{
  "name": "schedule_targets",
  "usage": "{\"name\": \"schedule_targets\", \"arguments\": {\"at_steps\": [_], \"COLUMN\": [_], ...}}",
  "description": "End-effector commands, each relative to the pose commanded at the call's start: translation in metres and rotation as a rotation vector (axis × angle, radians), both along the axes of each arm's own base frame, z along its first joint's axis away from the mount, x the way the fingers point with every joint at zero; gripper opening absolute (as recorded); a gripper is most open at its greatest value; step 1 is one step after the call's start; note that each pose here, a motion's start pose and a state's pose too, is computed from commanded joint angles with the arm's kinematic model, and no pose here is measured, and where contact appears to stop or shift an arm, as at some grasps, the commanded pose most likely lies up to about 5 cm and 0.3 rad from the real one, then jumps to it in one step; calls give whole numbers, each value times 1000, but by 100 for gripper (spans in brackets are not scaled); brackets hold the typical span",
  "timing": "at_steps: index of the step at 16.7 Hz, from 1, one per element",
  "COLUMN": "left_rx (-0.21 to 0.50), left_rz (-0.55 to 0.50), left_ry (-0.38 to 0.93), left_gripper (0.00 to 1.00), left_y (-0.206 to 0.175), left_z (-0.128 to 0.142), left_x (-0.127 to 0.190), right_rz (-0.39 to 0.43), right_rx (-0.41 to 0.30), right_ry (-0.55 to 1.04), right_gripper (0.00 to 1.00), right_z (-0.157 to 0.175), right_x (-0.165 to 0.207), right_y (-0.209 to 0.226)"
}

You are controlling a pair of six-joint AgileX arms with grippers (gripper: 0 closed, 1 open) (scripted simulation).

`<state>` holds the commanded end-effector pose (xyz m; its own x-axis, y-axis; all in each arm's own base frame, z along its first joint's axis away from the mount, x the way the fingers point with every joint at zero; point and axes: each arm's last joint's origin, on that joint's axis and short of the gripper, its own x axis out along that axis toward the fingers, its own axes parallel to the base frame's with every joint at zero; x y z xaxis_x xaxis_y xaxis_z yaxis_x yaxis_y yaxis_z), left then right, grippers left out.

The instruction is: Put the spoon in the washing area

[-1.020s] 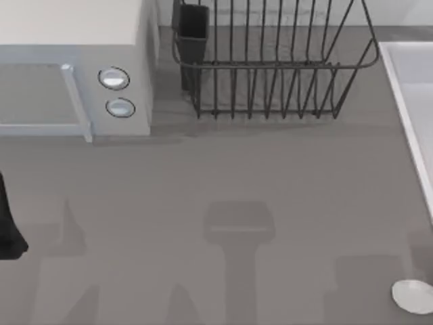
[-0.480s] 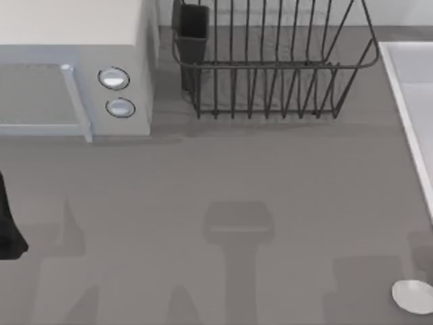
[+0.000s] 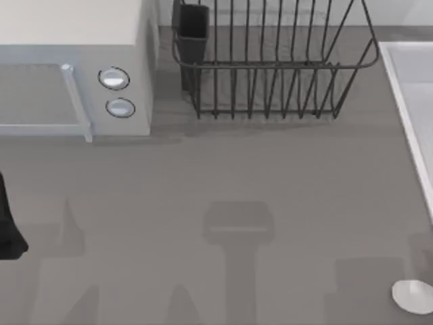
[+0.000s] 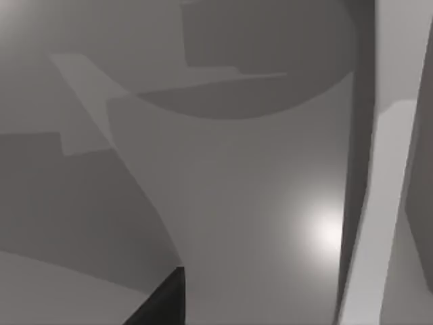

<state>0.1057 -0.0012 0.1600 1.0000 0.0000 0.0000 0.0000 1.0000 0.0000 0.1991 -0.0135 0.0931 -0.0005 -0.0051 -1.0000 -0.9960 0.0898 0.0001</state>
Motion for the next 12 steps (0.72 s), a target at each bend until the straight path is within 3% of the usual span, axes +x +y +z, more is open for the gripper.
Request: {"name": "schedule_targets", "arguments": {"at_steps": [3,11,12], "left_rx": [0,0,0], "left_rz": [0,0,0], "left_ry": [0,0,0], "left_gripper": [100,100,100], "left_y": [0,0,0], "left_z": [0,0,0], "left_x": [0,0,0], "right_rz": [0,0,-39], "right_rx": [0,0,-11], "right_ry": [0,0,1], "right_gripper": [2,0,0], "right_z": [0,0,22], "right_x": [0,0,1], "right_y": [0,0,1]}}
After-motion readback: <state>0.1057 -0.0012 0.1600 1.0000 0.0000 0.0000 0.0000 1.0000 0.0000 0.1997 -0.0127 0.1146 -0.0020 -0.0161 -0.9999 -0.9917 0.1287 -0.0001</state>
